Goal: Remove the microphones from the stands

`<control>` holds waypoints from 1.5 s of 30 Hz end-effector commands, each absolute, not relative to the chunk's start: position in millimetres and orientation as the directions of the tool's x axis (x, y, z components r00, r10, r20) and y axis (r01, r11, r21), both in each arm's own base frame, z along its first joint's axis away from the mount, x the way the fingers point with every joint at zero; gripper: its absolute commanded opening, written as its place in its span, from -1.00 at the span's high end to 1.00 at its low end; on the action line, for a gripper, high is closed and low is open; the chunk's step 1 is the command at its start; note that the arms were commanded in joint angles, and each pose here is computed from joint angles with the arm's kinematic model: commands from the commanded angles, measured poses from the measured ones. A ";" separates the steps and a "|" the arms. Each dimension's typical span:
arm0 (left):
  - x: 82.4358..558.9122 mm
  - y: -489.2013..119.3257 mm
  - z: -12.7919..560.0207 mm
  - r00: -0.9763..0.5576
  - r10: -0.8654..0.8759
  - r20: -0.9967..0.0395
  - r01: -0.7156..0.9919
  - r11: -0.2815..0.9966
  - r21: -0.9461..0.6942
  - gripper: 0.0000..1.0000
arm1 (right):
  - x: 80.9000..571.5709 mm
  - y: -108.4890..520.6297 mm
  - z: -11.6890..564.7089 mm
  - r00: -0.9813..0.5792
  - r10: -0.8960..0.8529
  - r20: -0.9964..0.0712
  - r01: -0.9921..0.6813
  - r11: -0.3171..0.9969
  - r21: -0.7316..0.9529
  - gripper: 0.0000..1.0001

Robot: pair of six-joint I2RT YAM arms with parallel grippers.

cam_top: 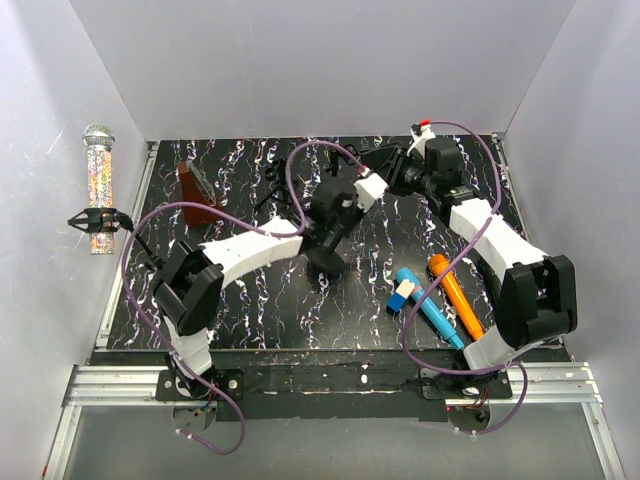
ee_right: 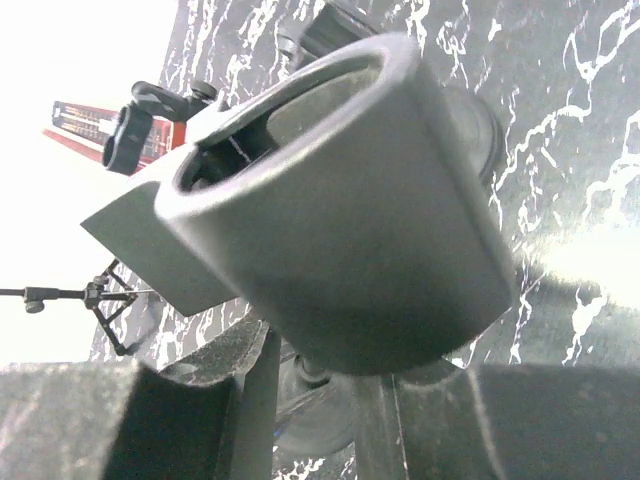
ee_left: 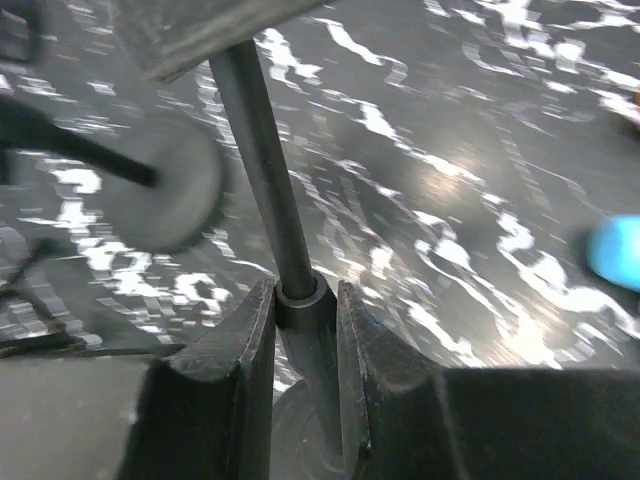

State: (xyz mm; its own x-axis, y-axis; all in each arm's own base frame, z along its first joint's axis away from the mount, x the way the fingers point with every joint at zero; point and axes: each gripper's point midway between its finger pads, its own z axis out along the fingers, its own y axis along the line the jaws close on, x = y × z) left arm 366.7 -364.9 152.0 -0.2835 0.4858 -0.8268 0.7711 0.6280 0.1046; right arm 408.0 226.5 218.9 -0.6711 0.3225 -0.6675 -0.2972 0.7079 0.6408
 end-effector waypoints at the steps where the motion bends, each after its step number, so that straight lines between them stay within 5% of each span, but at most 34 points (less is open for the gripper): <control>1: 424.6 -314.1 193.8 -0.136 0.610 -0.781 0.366 0.763 0.533 1.00 | 407.9 246.6 267.9 -0.603 0.279 -0.747 -0.443 0.661 0.605 0.97; 5: 389.0 -338.8 141.2 -0.269 0.612 -0.744 0.656 0.682 0.324 1.00 | 409.1 247.8 260.4 -0.615 0.274 -0.739 -0.435 0.664 0.609 0.97; 6: 376.2 -348.6 135.3 -0.296 0.596 -0.747 0.733 0.643 0.223 0.87 | 409.5 247.2 260.4 -0.615 0.275 -0.739 -0.434 0.664 0.609 0.97; 8: 360.9 -353.1 131.0 -0.389 0.539 -0.747 0.796 0.604 0.021 0.16 | 408.1 246.7 257.6 -0.619 0.274 -0.736 -0.430 0.666 0.610 0.97; 9: 357.6 -353.4 134.0 -0.438 0.493 -0.752 0.803 0.590 -0.081 -0.05 | 406.6 246.9 254.9 -0.624 0.271 -0.733 -0.428 0.666 0.611 0.97; 10: 353.2 -354.5 138.6 -0.481 0.448 -0.753 0.806 0.563 -0.180 -0.18 | 400.3 226.3 218.6 -0.717 0.358 -0.598 -0.175 0.738 0.652 0.97; 14: 324.5 -348.7 161.5 -0.546 0.371 -0.751 0.838 0.257 -0.482 -0.24 | 392.4 237.4 221.4 -0.720 0.312 -0.620 -0.273 0.694 0.666 0.97; 16: 321.1 -345.5 164.3 -0.565 0.362 -0.742 0.824 0.202 -0.529 -0.22 | 386.2 244.6 224.0 -0.726 0.287 -0.625 -0.320 0.663 0.677 0.97; 26: 328.7 -360.1 164.4 -0.551 0.341 -0.761 0.830 0.135 -0.540 0.24 | 382.2 250.1 229.5 -0.724 0.266 -0.637 -0.367 0.633 0.682 0.97; 31: 332.3 -373.8 167.4 -0.466 0.377 -0.800 0.884 0.170 -0.435 1.00 | 386.3 248.9 229.6 -0.723 0.285 -0.629 -0.344 0.641 0.686 0.97; 34: 372.2 -365.2 158.7 -0.408 0.433 -0.804 0.843 0.517 -0.149 1.00 | 391.3 240.9 224.4 -0.734 0.336 -0.591 -0.249 0.676 0.693 0.97; 36: 414.8 -322.1 173.2 -0.350 0.475 -0.807 0.510 0.820 0.262 1.00 | 394.6 235.8 222.2 -0.730 0.361 -0.581 -0.202 0.697 0.688 0.97; 38: 417.3 -310.5 191.1 -0.278 0.513 -0.812 0.287 0.851 0.440 1.00 | 396.1 234.1 220.6 -0.730 0.379 -0.568 -0.167 0.708 0.687 0.97; 43: 396.4 -341.4 152.2 -0.352 0.524 -0.776 0.500 0.806 0.317 1.00 | 399.8 232.9 215.1 -0.730 0.385 -0.564 -0.143 0.721 0.678 0.97; 45: 383.5 -351.0 142.1 -0.365 0.531 -0.765 0.607 0.759 0.238 0.35 | 400.2 233.2 216.5 -0.728 0.377 -0.573 -0.155 0.723 0.673 0.97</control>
